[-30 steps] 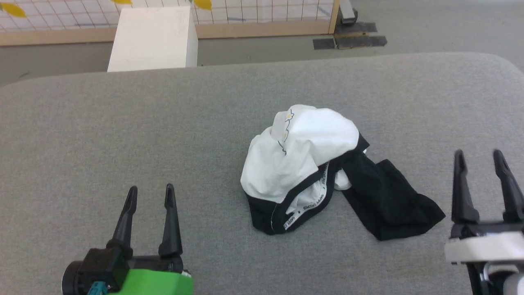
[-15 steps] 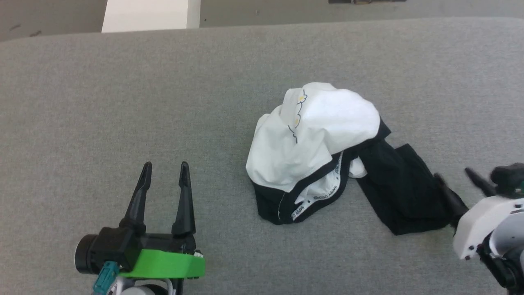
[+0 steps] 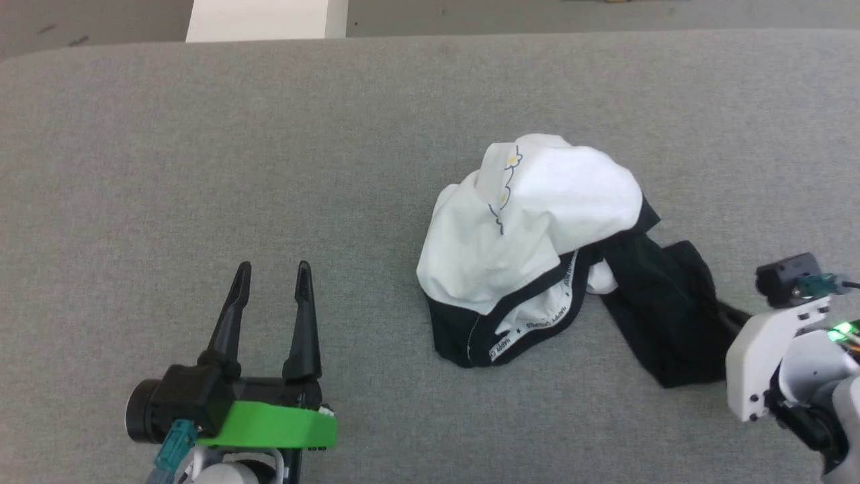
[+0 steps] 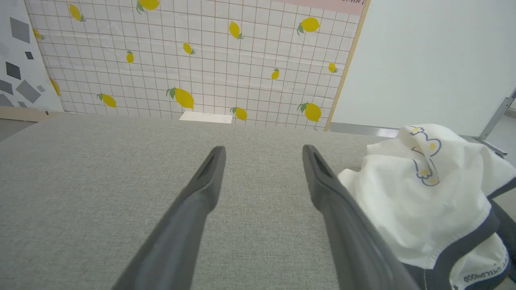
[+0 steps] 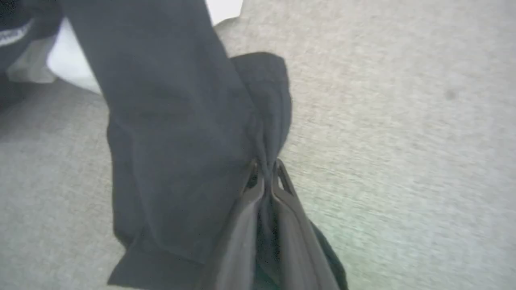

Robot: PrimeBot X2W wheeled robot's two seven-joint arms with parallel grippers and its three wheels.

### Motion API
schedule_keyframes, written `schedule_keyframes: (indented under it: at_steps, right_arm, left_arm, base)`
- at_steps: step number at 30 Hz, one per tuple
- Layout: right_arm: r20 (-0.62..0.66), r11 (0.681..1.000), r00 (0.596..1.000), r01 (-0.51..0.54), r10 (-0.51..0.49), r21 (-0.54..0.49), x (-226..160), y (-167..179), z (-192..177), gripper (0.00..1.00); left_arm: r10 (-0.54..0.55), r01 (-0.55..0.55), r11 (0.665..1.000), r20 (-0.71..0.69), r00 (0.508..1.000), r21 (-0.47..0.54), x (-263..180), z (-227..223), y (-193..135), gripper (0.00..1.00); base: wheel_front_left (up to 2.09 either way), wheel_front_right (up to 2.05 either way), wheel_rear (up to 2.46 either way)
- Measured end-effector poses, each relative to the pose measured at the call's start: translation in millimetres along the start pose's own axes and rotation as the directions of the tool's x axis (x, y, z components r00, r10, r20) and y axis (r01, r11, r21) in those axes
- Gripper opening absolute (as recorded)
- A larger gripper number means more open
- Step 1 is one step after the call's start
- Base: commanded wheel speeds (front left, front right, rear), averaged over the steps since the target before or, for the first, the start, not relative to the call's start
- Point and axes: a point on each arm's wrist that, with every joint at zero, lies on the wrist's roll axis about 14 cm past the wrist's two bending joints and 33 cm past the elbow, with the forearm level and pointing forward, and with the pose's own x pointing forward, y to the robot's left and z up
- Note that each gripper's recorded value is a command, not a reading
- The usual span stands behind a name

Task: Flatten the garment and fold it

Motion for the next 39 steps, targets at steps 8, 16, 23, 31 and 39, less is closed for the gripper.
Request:
schedule_keyframes:
  at_steps: [8,16,23,31,39]
  right_arm:
    - [0.328,0.977,0.921,0.215,-0.208,0.016,-53.2,-76.1,93.0,0.00]
    - [0.234,0.853,0.821,0.514,-0.521,0.092,-114.8,-178.9,46.3,0.00]
    - [-0.021,0.821,0.826,0.562,-0.563,0.101,-114.5,-179.1,-55.3,0.78]
    - [0.162,0.866,0.852,0.480,-0.498,0.136,-97.5,-147.0,-12.9,1.00]
    - [0.389,0.975,0.896,0.216,-0.215,0.041,-72.7,-60.7,84.3,1.00]
  left_arm:
    - [-0.019,0.019,1.000,0.035,0.999,-0.005,-2.5,12.6,-6.9,1.00]
    - [-0.018,0.018,1.000,0.026,1.000,-0.006,-10.5,11.7,-5.9,1.00]
    - [0.015,-0.015,1.000,-0.011,1.000,0.008,-20.8,2.3,5.1,1.00]
    - [-0.012,0.012,1.000,0.001,1.000,0.020,-24.3,6.8,0.2,1.00]
    - [-0.017,0.017,1.000,0.004,1.000,0.018,-27.9,8.8,-0.9,1.00]
  base:
    - [0.00,0.00,0.00]
    - [0.00,0.00,0.00]
    - [0.00,0.00,0.00]
    - [0.00,0.00,0.00]
    - [0.00,0.00,0.00]
